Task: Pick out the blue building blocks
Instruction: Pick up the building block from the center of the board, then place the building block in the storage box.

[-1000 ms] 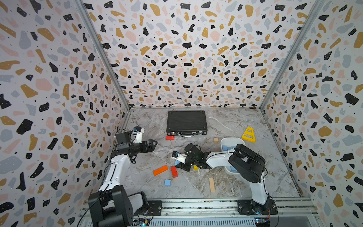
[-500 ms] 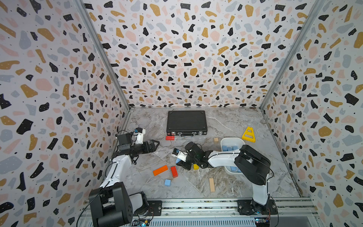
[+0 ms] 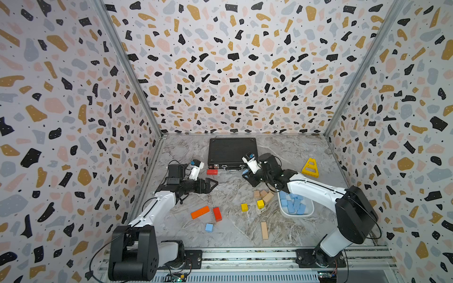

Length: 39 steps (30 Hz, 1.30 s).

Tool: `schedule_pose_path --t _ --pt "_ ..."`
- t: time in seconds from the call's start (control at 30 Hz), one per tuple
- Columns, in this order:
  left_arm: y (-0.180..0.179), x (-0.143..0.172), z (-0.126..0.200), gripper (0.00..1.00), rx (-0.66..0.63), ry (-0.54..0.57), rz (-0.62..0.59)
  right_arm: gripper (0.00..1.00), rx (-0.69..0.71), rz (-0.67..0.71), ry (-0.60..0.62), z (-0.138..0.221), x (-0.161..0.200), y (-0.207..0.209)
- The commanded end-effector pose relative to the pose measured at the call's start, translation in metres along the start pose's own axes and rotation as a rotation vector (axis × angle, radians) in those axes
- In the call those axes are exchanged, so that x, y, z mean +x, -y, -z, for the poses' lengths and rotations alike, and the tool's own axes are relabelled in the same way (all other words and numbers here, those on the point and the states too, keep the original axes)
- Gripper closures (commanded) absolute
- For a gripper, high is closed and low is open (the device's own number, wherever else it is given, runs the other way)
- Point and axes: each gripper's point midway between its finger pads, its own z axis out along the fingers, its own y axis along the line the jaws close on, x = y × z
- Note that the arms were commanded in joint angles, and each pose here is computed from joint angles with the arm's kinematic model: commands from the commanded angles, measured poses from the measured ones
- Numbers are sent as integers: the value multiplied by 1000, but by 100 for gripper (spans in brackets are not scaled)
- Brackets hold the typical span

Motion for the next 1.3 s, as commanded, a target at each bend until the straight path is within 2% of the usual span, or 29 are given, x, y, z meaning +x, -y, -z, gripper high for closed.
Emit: schedule_pose_path --t 0.0,0.43,0.63,0.87,1.03,1.27 --pt "14 -3 -7 0 42 1 -41 84 83 -157 -56 32 7 30" --pt "51 14 -30 0 132 -80 -99 84 357 -506 -116 119 71 137" --pt "59 15 -31 0 145 -85 -131 84 398 -653 -142 137 97 167" --pt "57 11 -27 0 111 -76 -170 85 496 -702 -227 141 119 190" --pt "63 12 -26 0 151 -77 -169 83 492 -707 -293 137 133 188" --pt "57 12 -23 0 94 -87 -224 83 463 -659 -341 132 143 185"
